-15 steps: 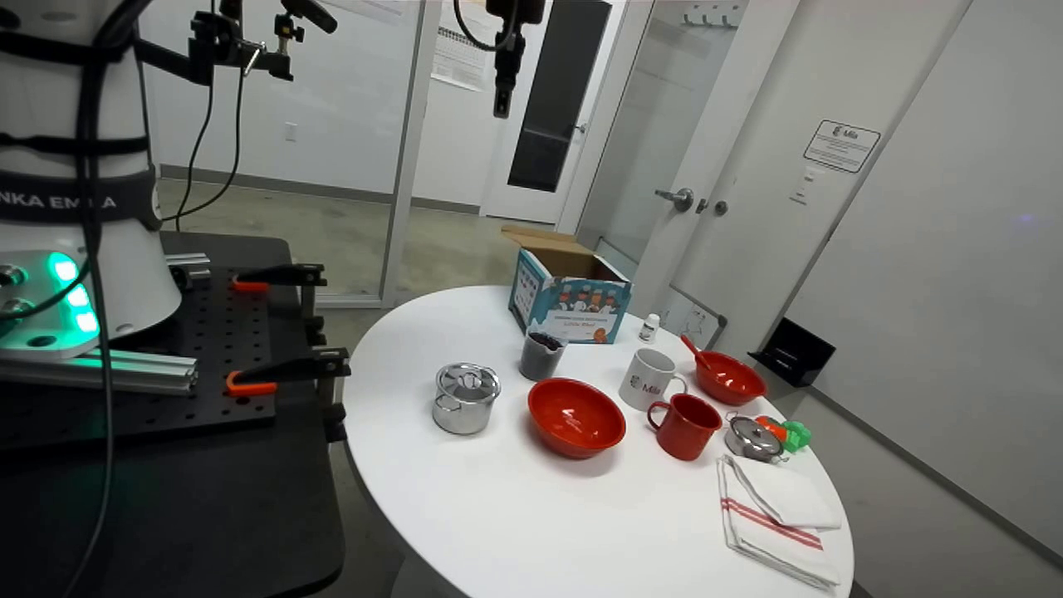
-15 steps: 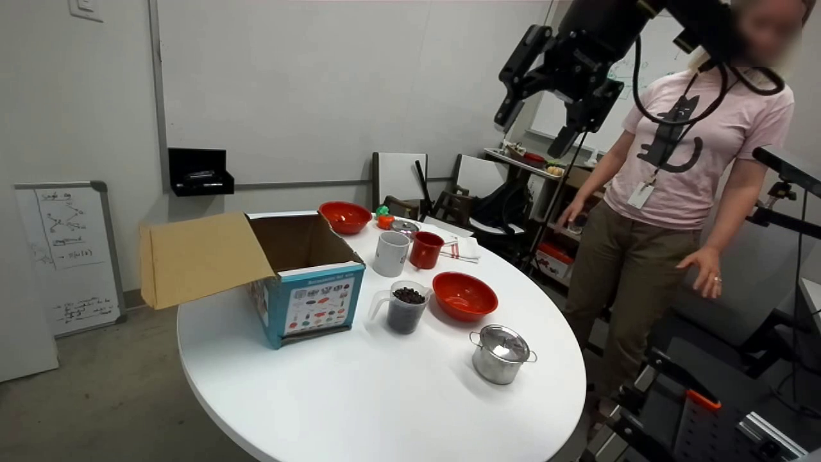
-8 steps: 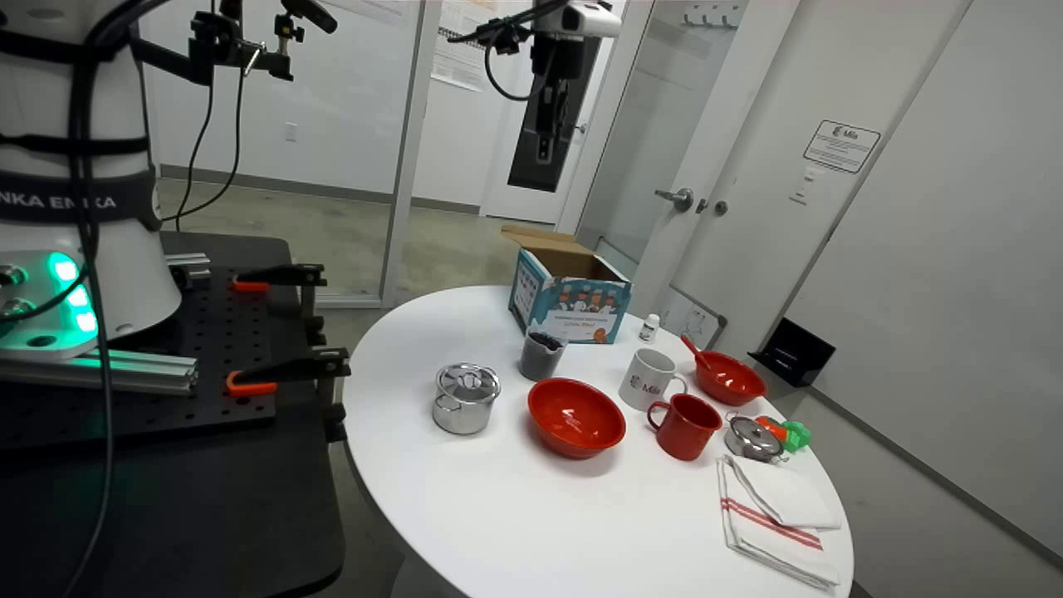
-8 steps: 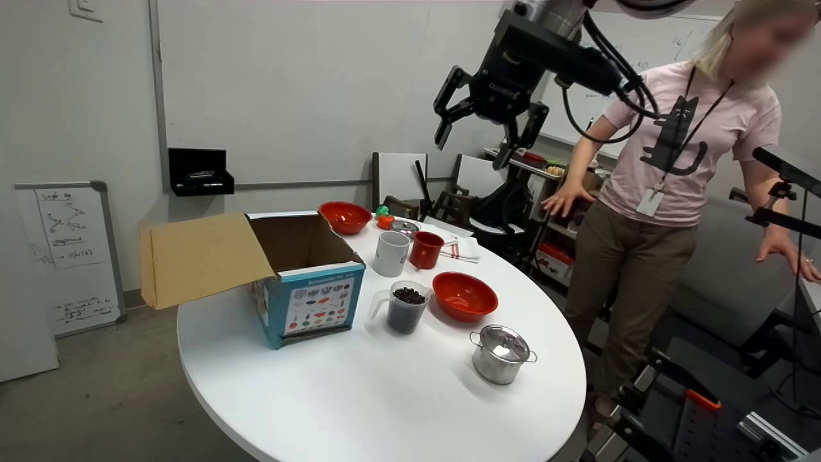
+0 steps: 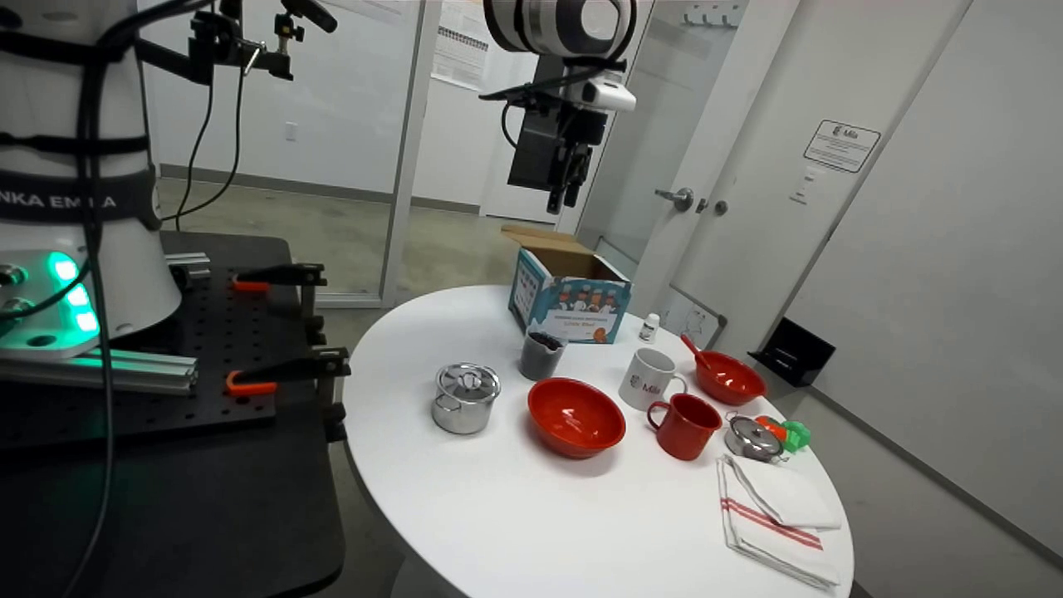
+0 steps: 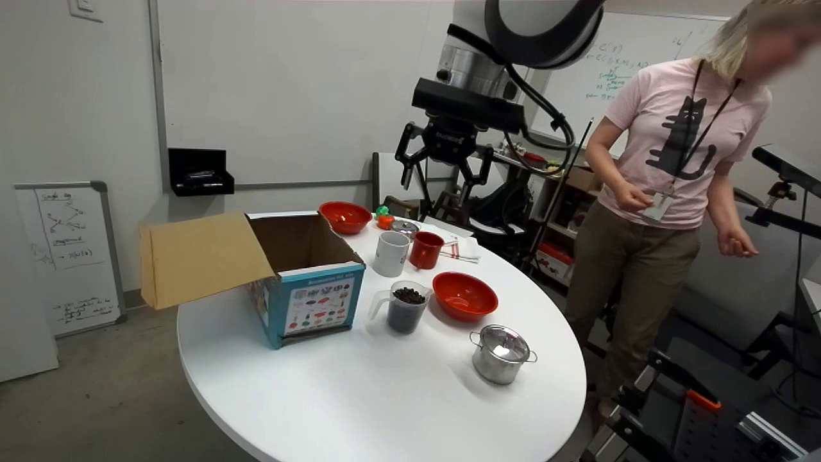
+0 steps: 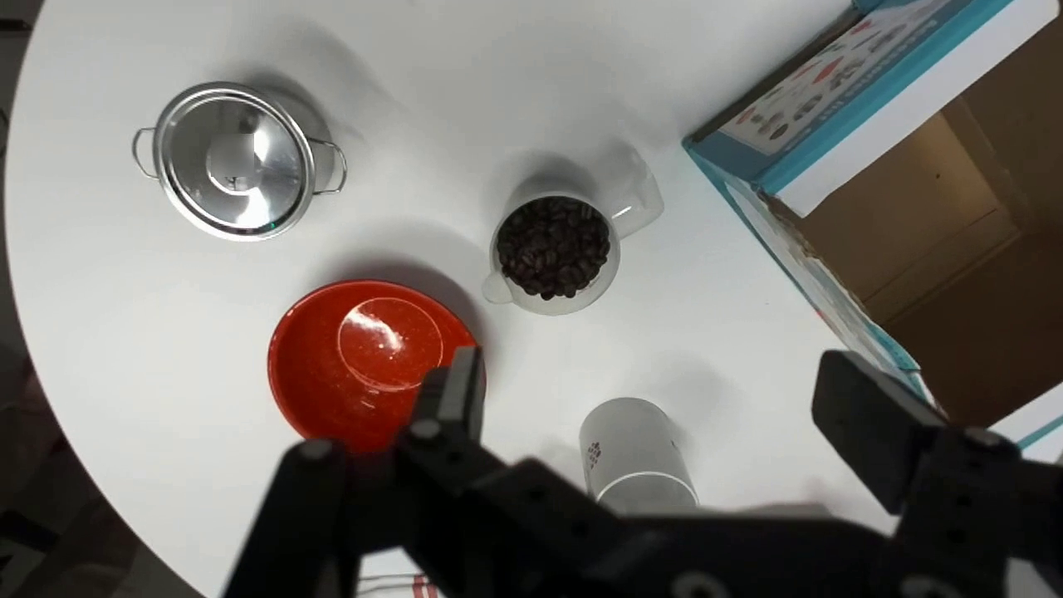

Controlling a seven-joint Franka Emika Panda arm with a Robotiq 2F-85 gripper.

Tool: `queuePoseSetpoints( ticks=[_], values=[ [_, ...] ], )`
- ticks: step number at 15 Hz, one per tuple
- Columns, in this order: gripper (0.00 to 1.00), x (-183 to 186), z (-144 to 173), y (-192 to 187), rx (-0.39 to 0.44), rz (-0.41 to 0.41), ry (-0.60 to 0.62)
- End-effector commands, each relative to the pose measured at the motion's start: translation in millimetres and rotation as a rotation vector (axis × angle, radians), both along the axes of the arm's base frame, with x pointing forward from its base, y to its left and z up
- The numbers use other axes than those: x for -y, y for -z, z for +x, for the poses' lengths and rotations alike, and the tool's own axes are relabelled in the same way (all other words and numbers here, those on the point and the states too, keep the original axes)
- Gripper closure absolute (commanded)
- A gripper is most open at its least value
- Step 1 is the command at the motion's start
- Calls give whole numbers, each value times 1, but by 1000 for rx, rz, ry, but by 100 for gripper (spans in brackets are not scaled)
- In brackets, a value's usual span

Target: Pour some contents of the jug into the bowl

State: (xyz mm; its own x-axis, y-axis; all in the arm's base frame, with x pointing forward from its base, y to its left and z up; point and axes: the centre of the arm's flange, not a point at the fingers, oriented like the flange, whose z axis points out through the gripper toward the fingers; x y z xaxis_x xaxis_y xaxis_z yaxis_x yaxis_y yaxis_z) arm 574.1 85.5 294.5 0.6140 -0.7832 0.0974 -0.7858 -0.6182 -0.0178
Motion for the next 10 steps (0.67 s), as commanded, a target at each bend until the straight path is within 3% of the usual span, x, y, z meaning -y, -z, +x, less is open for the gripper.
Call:
queuePoseSetpoints(
  ticks=[1, 2, 6, 10],
  values=[
    [0, 2, 5, 17, -12, 50, 96],
    [0, 3, 3, 12, -15, 25, 47],
    [0, 6, 3, 18, -24, 40, 73],
    [0, 11, 3, 19, 11, 39, 318]
  ],
)
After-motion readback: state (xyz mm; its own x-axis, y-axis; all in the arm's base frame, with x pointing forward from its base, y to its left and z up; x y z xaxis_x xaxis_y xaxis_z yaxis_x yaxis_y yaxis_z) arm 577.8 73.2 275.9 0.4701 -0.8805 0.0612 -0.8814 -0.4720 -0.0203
